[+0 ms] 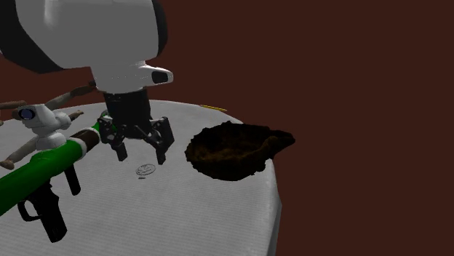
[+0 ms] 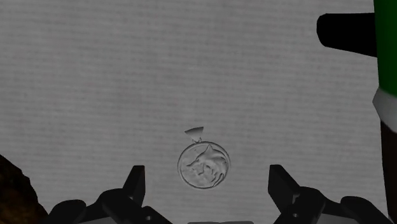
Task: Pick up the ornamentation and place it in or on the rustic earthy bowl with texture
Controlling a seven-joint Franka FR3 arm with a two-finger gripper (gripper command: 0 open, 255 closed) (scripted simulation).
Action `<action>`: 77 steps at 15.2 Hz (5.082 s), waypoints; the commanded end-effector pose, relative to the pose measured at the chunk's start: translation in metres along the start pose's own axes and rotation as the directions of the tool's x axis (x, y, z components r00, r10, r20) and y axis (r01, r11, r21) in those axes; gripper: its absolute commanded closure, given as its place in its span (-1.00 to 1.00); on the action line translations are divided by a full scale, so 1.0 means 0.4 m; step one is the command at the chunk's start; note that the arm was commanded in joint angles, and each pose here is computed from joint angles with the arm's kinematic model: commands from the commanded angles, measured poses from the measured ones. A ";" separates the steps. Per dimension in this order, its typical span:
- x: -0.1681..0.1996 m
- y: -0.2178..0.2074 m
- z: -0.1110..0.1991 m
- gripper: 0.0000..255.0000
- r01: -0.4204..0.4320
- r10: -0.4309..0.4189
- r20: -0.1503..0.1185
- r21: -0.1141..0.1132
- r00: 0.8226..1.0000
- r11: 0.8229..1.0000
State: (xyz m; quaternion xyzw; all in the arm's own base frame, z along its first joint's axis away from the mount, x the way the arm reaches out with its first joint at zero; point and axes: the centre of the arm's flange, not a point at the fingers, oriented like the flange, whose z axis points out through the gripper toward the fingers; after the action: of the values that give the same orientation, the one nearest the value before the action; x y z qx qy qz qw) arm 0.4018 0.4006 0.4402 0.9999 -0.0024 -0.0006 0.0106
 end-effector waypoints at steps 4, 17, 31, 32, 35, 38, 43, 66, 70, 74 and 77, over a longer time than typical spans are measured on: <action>0.002 0.001 0.048 -1.00 0.000 0.000 0.000 0.000 1.000 1.000; 0.001 0.003 0.045 1.00 0.000 0.000 0.000 0.000 1.000 1.000; 0.002 0.004 -0.097 1.00 0.000 0.000 0.000 0.000 1.000 1.000; 0.001 0.004 -0.110 1.00 0.000 0.000 0.000 0.000 1.000 1.000; 0.001 0.005 -0.150 1.00 0.000 0.000 0.000 0.000 1.000 1.000; 0.001 0.006 -0.189 1.00 0.000 0.000 0.000 0.000 1.000 1.000; 0.001 0.008 -0.255 1.00 0.000 0.000 0.000 0.000 1.000 1.000; 0.075 0.433 -0.384 1.00 0.000 0.000 0.000 0.000 1.000 1.000; 0.092 0.533 -0.373 1.00 0.000 0.000 0.000 0.000 1.000 1.000; 0.092 0.532 -0.320 1.00 0.000 0.000 0.000 0.000 1.000 1.000; 0.092 0.531 -0.280 1.00 0.000 0.000 0.000 0.000 1.000 1.000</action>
State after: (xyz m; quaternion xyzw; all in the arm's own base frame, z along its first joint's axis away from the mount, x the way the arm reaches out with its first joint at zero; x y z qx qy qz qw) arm 0.4377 0.1906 0.5623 0.9999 -0.0025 -0.0007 0.0107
